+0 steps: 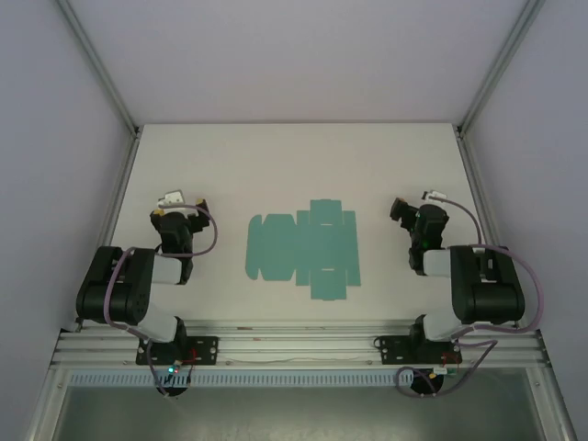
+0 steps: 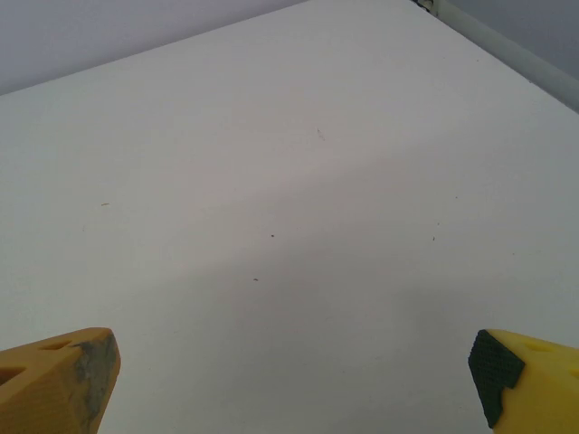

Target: Assemble paper box

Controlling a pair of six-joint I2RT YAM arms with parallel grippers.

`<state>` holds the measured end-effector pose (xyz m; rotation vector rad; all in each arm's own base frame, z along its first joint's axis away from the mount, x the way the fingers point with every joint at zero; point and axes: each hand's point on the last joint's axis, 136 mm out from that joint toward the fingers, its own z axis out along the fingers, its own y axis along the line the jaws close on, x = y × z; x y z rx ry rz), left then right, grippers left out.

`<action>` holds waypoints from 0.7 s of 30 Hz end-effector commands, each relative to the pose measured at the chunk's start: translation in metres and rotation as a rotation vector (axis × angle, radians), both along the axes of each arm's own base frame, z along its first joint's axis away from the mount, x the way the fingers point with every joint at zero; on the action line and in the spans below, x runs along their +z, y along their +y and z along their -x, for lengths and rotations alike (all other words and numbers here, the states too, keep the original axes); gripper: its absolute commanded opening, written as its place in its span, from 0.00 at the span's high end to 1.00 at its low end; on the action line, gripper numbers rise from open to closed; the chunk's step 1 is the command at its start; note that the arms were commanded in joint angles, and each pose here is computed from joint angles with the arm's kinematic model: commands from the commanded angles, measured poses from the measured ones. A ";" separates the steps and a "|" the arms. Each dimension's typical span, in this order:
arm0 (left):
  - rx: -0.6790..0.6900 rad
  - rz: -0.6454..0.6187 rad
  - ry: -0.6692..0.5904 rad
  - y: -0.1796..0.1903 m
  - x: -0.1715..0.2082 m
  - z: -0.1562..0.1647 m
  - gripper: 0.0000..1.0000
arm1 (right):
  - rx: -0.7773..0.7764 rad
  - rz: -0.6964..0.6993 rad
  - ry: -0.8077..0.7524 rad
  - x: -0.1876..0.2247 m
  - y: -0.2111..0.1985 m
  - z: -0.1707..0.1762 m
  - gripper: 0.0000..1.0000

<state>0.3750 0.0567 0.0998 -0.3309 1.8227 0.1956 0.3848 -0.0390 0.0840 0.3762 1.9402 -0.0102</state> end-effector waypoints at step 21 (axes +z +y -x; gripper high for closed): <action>-0.008 -0.016 -0.008 -0.001 0.007 -0.005 0.00 | -0.015 -0.001 -0.040 0.013 -0.003 -0.006 0.00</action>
